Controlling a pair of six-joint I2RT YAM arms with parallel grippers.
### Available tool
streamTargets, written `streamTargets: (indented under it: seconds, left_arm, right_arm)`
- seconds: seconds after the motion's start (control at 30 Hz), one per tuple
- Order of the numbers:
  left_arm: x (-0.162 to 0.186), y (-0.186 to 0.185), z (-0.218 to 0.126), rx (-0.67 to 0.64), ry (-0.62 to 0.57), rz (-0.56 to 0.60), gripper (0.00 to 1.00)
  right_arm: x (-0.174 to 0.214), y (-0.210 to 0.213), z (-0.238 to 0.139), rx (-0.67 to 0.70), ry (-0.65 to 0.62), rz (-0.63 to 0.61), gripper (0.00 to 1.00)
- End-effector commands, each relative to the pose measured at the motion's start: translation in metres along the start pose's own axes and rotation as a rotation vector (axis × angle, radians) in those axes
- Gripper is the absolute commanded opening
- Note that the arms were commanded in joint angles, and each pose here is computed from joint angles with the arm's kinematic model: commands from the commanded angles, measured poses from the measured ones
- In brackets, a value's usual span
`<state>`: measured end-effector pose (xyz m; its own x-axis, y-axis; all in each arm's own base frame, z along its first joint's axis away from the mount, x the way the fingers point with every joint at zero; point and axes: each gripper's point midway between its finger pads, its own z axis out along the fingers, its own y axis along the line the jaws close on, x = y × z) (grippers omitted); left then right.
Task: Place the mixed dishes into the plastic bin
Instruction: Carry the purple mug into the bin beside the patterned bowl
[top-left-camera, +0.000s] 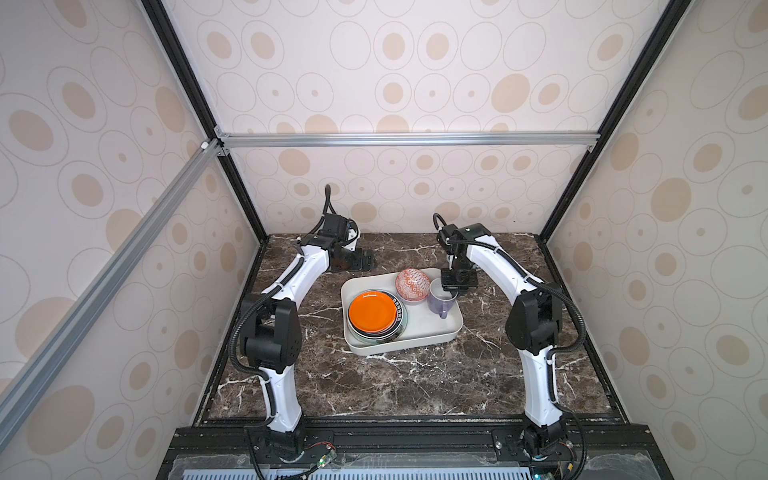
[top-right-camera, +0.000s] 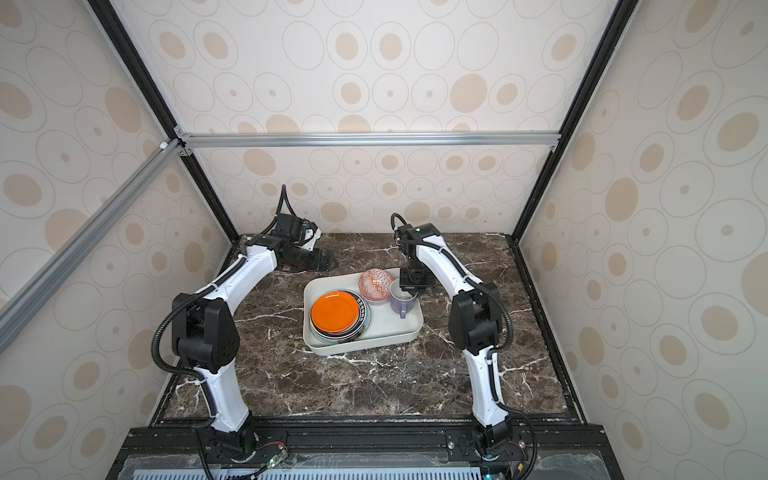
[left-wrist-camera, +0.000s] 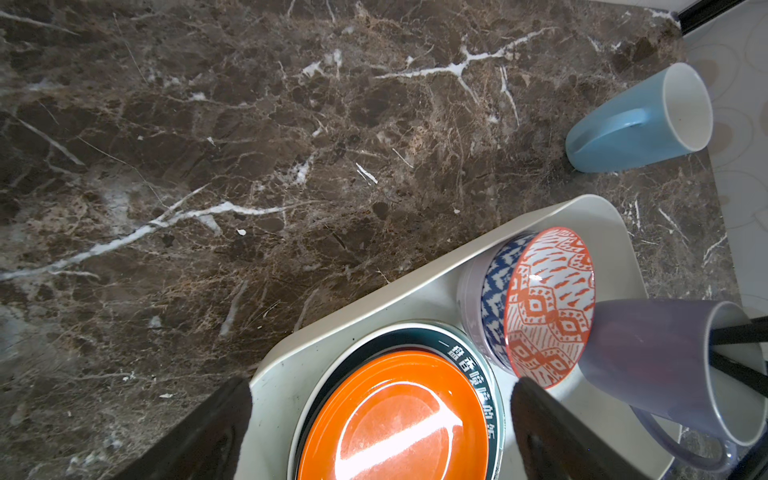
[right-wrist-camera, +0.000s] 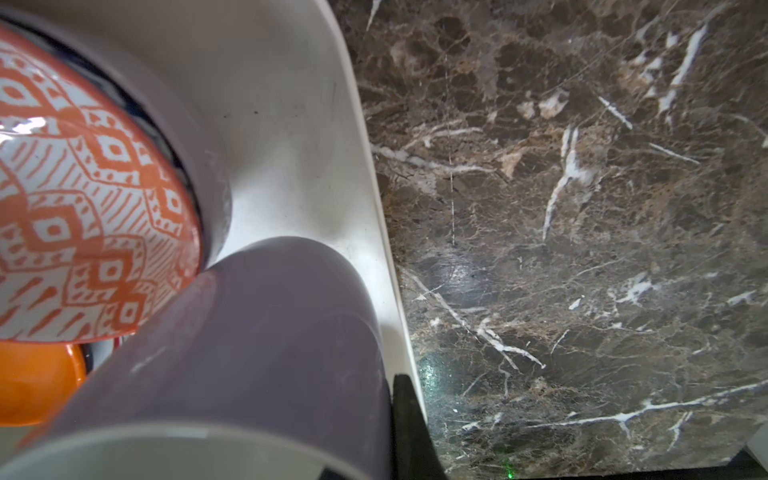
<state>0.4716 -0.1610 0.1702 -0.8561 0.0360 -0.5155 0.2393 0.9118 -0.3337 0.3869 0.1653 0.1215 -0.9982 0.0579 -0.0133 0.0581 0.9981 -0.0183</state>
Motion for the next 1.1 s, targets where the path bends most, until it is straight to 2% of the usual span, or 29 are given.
streamTargets:
  seconds: [0.0,0.5,0.9,1.07]
  left_arm:
    - [-0.014,-0.008,-0.020,0.015,-0.058,0.043,0.98]
    - [-0.013,-0.003,-0.021,-0.015,-0.045,0.039,0.98]
    - [-0.016,-0.001,-0.021,-0.031,-0.027,0.034,0.97]
    - [-0.017,-0.002,-0.019,-0.024,-0.021,0.031,0.97]
  right_arm:
    - [0.003,-0.003,-0.022,-0.012,-0.049,0.001,0.04]
    - [-0.015,-0.004,0.009,0.017,-0.058,-0.035,0.05]
    - [-0.006,-0.006,0.036,0.027,-0.017,-0.046,0.06]
    - [-0.005,-0.008,0.043,0.033,-0.015,-0.048,0.11]
